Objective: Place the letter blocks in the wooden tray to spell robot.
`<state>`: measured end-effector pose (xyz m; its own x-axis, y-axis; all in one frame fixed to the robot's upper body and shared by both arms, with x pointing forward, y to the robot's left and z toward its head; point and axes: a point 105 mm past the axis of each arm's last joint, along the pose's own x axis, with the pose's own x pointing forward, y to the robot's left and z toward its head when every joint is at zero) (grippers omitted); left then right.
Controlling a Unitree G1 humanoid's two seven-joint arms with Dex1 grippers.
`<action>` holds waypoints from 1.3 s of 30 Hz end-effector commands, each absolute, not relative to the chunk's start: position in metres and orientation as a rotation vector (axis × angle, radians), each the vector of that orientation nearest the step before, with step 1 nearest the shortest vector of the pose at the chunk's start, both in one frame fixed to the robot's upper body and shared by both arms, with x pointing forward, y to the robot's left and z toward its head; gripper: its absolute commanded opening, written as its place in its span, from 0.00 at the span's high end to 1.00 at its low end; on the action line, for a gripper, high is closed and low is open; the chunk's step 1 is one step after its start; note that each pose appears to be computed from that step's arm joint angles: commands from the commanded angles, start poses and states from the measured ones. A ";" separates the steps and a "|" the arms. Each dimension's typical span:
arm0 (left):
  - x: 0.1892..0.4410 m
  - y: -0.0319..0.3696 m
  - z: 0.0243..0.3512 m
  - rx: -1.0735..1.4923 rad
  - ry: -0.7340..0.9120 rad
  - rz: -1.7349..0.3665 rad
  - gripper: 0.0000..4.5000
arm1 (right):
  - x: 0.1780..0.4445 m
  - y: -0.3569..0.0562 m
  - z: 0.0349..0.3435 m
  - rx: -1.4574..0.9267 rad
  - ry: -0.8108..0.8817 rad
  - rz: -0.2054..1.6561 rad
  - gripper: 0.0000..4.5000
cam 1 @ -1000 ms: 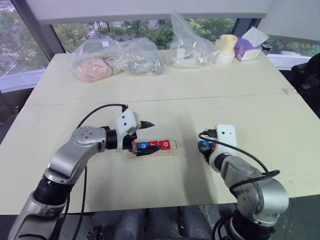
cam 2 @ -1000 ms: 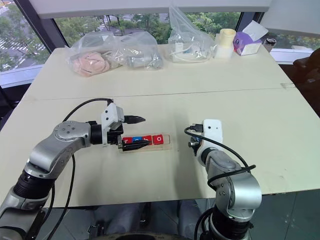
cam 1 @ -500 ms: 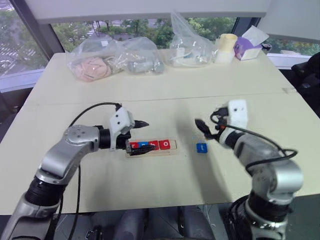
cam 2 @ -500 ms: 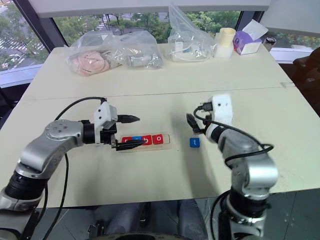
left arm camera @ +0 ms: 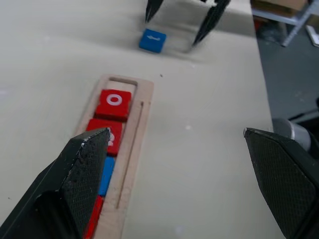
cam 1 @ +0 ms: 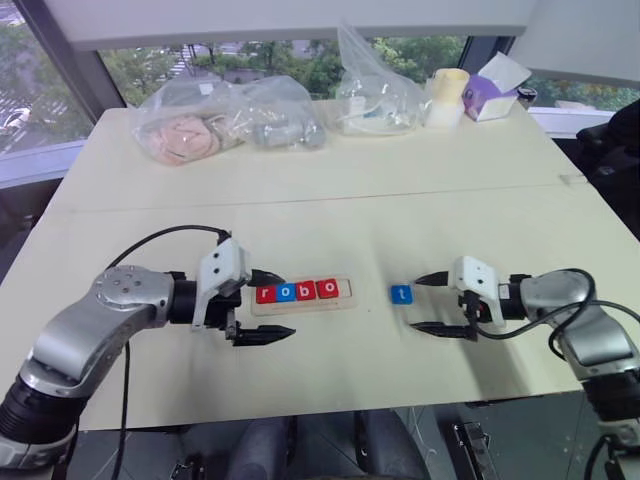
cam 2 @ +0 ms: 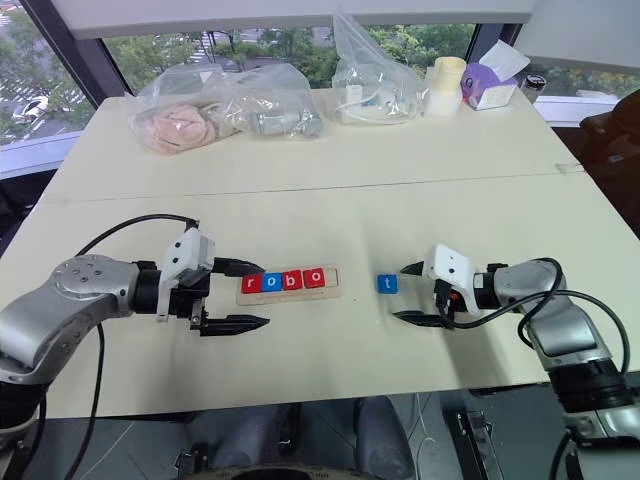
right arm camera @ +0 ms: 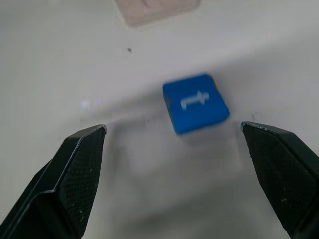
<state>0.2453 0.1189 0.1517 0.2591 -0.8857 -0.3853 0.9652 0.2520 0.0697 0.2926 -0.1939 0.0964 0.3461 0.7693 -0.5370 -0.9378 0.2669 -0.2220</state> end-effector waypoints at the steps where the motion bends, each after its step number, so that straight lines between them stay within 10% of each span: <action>1: 0.243 0.120 0.161 0.336 0.256 -1.262 0.00 | 0.300 -0.194 0.099 -0.583 0.318 1.192 0.01; 7: 0.243 0.122 0.160 0.340 0.262 -1.243 0.00 | 0.308 -0.193 0.094 -0.556 0.299 1.196 0.01; 14: 0.246 0.129 0.161 0.354 0.271 -1.218 0.00 | 0.308 -0.178 0.098 -0.523 0.257 1.218 0.73; 24: 0.249 0.140 0.158 0.385 0.300 -1.201 0.00 | 0.317 -0.125 0.135 -0.516 0.155 1.303 0.75; 39: 0.246 0.134 0.155 0.368 0.289 -1.190 0.00 | 0.327 -0.107 0.112 -0.602 0.240 1.439 0.75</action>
<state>0.2487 0.1363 0.1487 0.3399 -0.8399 -0.4231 0.9389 0.3294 0.1003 0.3239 -0.1123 0.1010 0.1418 0.8411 -0.5219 -0.9779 0.0371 -0.2060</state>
